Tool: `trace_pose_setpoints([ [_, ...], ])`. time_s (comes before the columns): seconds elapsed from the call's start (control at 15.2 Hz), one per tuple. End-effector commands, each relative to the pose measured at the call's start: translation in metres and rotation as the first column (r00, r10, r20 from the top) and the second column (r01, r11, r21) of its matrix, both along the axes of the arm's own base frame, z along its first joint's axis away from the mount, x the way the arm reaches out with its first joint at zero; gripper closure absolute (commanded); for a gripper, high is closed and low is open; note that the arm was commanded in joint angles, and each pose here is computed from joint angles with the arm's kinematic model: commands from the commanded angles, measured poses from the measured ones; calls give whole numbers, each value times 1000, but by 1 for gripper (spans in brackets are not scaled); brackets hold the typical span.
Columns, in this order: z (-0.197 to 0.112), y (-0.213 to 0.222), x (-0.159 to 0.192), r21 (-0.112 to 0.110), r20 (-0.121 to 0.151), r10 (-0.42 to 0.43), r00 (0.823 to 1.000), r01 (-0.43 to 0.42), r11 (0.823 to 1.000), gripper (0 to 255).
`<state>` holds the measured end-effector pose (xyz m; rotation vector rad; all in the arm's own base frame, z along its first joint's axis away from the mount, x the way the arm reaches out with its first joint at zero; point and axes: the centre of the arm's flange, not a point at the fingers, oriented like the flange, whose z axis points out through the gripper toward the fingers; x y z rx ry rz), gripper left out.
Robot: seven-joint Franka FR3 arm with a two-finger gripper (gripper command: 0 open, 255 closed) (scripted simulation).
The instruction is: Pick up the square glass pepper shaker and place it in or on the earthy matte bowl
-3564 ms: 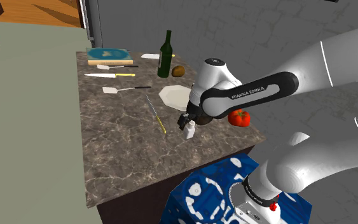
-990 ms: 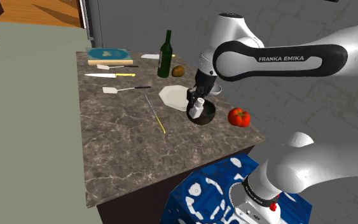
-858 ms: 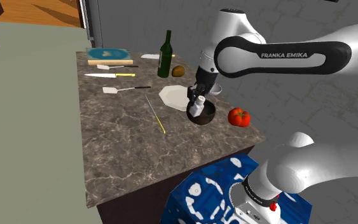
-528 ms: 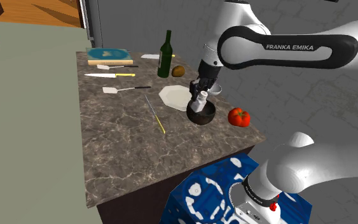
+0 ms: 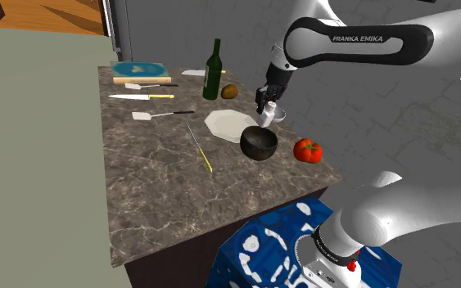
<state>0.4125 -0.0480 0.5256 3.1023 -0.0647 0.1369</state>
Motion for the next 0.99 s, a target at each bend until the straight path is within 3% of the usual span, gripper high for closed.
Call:
trace_pose_setpoints([
  [0.0, 1, -27, 8, -1, 0, 1, 1000, -1, 1000, 255],
  [0.13, 3, -48, 15, -1, 0, 1, 1000, -1, 1000, 255],
  [0.92, -60, -48, 15, -1, 0, 1, 1000, -1, 1000, 255],
])
